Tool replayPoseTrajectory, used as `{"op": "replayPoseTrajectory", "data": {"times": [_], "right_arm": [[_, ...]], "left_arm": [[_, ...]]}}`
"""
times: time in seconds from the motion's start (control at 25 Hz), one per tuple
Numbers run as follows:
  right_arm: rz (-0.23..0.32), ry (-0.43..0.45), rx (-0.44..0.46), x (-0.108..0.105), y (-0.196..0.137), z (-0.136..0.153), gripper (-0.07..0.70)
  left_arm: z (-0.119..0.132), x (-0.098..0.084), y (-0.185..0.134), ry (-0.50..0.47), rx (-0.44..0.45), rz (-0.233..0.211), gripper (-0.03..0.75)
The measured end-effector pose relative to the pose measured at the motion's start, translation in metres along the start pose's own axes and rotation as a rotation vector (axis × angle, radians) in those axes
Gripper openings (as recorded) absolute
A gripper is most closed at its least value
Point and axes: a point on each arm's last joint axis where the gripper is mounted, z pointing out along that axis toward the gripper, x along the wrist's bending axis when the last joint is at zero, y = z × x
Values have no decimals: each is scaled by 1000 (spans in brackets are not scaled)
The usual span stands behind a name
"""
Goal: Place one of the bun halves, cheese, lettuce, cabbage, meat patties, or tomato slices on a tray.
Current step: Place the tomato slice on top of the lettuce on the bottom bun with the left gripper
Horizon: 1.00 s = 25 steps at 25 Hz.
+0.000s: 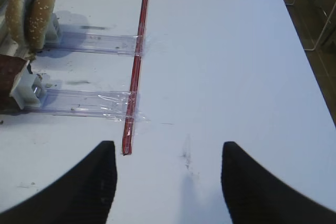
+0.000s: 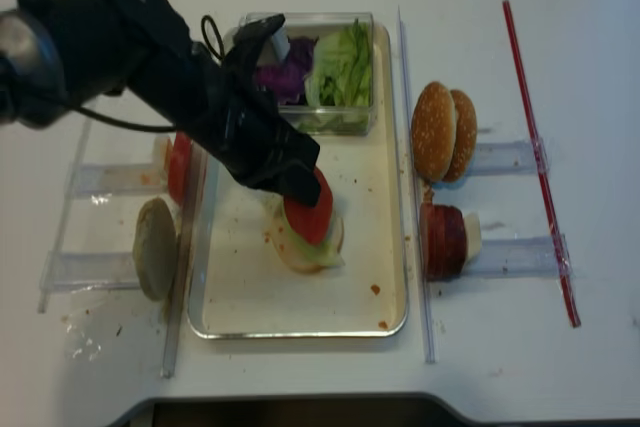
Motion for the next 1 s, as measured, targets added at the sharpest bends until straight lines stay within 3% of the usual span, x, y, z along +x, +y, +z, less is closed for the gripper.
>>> {"op": "replayPoseTrajectory", "data": {"times": [0.32,1.0], "right_arm": [[0,0,0,0,0,0,455],[0,0,0,0,0,0,455]], "left_arm": [[16,17,3,-27,8,-67,58],[30,28,3,-32,37,-95,70]]}}
